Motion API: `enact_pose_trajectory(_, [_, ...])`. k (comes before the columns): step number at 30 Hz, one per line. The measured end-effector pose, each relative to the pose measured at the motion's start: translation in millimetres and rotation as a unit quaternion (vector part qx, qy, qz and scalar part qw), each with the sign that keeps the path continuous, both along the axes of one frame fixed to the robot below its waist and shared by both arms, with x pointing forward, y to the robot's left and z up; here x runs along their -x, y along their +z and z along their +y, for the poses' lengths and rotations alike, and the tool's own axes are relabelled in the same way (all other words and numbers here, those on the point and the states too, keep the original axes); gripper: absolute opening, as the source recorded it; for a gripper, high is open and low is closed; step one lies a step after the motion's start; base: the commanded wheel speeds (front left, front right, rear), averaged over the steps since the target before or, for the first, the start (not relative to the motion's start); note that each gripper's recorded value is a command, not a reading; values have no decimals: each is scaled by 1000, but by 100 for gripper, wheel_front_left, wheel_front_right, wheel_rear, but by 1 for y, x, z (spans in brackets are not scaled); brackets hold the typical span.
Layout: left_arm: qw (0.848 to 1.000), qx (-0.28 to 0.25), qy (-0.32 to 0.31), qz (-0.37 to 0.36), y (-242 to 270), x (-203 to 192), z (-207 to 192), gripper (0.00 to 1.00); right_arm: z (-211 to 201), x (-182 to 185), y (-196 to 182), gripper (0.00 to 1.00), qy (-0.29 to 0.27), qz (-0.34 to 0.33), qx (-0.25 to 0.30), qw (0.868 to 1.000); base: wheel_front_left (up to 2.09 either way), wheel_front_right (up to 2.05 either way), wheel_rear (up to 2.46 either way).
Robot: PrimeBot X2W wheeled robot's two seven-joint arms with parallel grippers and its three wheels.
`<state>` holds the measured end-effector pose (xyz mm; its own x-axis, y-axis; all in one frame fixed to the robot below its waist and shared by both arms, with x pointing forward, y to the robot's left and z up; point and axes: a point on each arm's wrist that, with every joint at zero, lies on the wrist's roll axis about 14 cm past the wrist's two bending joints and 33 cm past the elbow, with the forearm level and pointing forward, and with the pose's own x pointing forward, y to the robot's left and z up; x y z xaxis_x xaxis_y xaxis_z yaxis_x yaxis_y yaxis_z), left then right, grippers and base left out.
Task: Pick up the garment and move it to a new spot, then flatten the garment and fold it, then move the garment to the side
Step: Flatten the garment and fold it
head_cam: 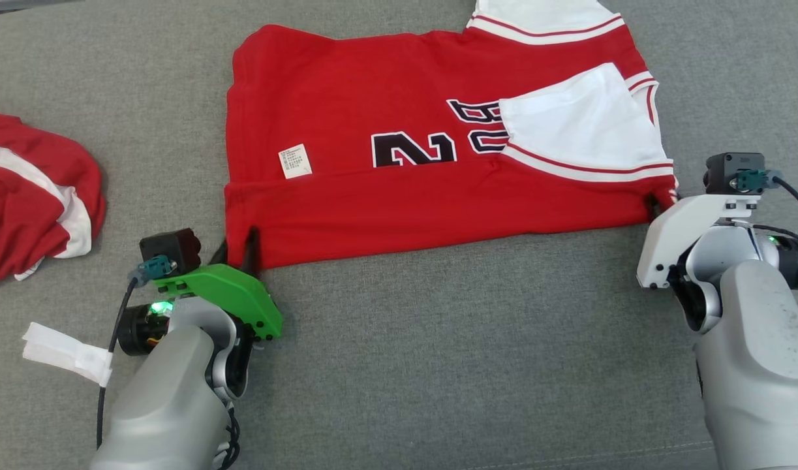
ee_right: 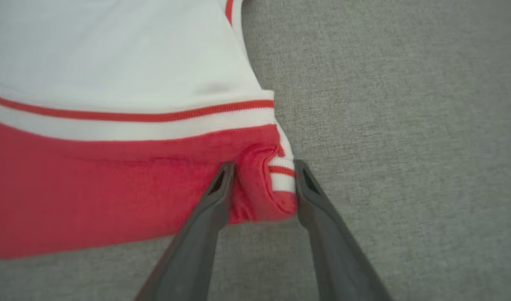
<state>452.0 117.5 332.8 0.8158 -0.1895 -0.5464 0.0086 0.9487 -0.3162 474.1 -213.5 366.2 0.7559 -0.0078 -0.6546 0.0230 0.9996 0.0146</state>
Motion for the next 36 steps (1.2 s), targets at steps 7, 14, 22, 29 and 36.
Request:
enact_pose_trajectory(7, [1000,19,1,2,7,20,-4,0,1,12,23,0,-12,-41,-16,999,0,0,0])
enact_pose_trajectory(14, [1000,20,-3,11,12,52,2,0,-1,47,47,0,-21,-63,-24,998,0,0,0])
enact_pose_trajectory(22, [999,11,-3,37,12,88,10,0,-15,101,42,0,-49,-24,-40,998,0,0,0])
enact_pose_trajectory(29, [998,17,9,66,13,108,11,100,-21,116,36,100,-62,-12,-50,997,0,0,0])
enact_pose_trajectory(36, [998,3,-9,63,37,82,19,100,-12,60,89,100,-28,-82,-17,996,0,0,0])
